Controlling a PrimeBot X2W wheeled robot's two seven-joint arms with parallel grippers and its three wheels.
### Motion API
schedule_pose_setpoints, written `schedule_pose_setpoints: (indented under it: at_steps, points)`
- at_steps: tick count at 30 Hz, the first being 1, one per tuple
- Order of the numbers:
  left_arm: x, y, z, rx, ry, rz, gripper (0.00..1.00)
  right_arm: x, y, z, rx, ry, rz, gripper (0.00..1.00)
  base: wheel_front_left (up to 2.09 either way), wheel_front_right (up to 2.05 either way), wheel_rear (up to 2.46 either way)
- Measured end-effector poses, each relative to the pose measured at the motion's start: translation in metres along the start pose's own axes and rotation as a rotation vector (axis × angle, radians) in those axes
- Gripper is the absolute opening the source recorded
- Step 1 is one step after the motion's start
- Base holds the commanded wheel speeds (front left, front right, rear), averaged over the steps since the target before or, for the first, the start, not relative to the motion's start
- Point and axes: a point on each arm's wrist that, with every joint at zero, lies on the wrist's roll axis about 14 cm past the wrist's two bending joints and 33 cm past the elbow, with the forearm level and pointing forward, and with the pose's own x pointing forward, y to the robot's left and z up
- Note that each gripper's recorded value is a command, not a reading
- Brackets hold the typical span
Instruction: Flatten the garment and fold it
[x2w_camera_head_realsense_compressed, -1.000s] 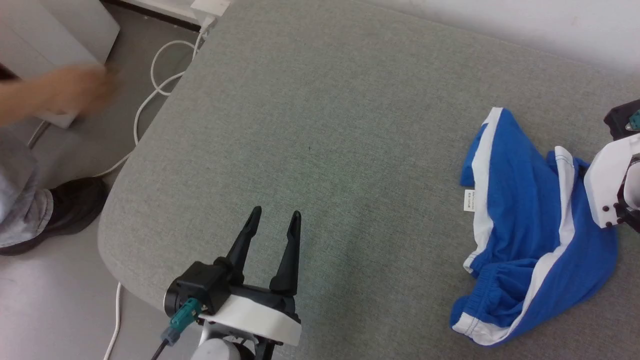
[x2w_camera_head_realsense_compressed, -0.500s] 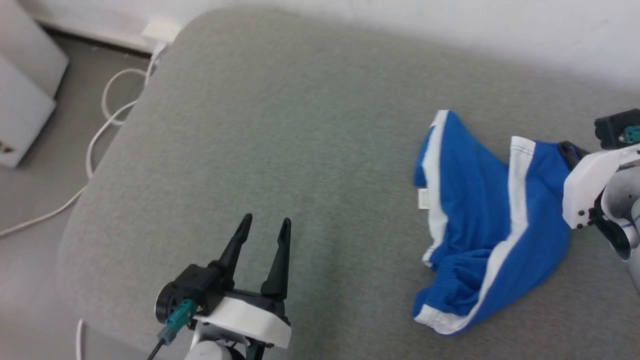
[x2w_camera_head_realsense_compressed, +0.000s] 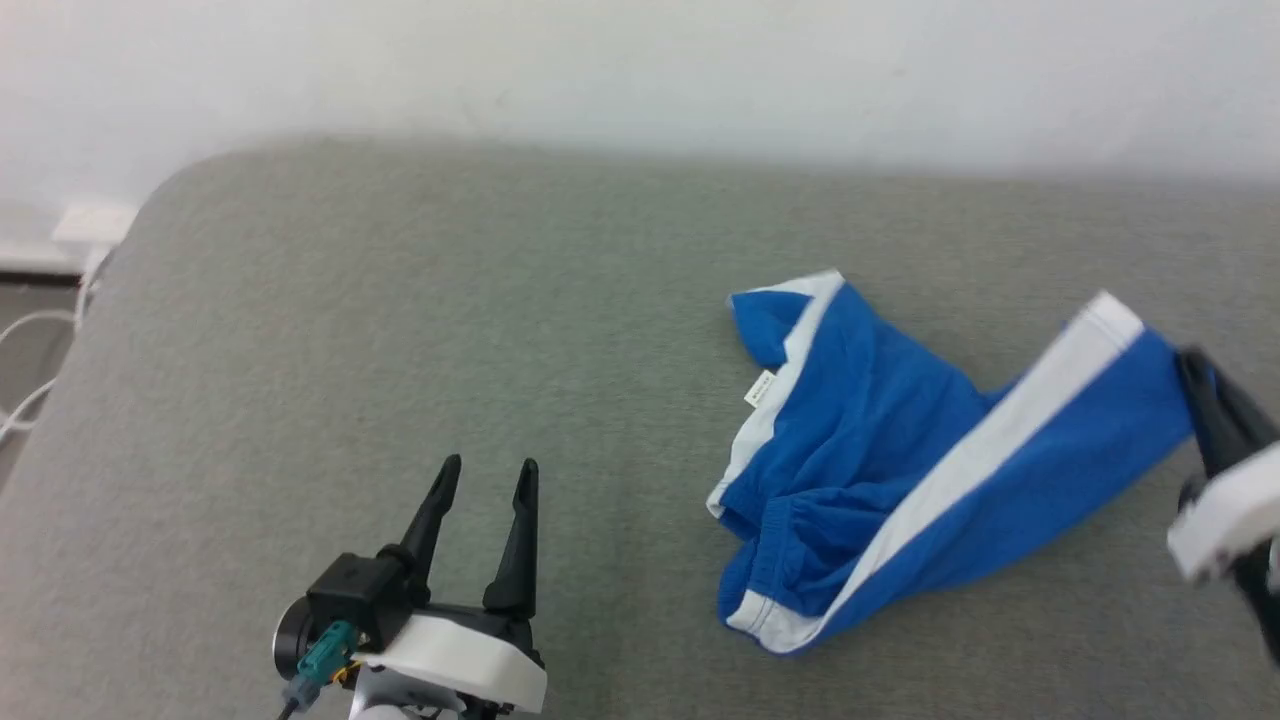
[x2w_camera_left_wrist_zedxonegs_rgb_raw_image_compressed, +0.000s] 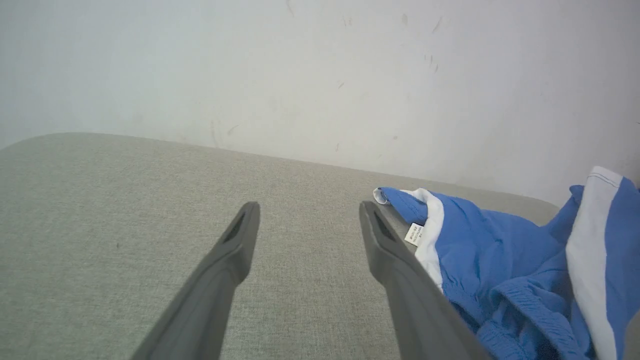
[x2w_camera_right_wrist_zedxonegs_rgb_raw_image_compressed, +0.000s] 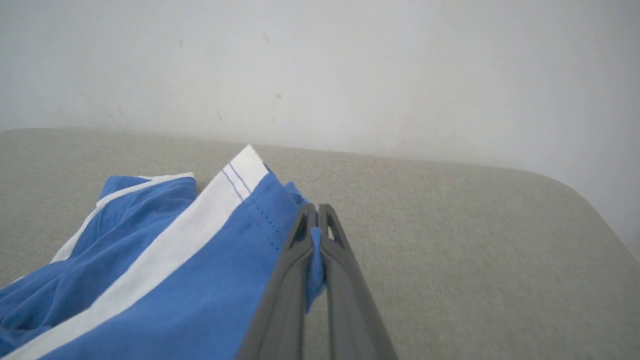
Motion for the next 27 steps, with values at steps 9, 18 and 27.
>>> schedule_pose_setpoints:
  at_steps: [9, 18, 27]
  points:
    - [0.012, -0.043, 0.001, -0.017, -0.01, -0.134, 1.0, -0.117, -0.015, -0.091, 0.117, 0.224, -0.196, 0.0, 0.0, 0.0, 0.0]
    - [0.01, -0.064, -0.011, -0.025, 0.032, -0.207, 1.0, -0.13, -0.027, -0.081, 0.103, 0.168, -0.266, 1.0, 0.0, 0.0, 0.0]
    - [0.014, -0.104, -0.048, -0.068, 0.228, -0.331, 1.0, -0.12, -0.044, 0.014, 0.009, -0.185, -0.329, 1.0, 0.0, 0.0, 0.0]
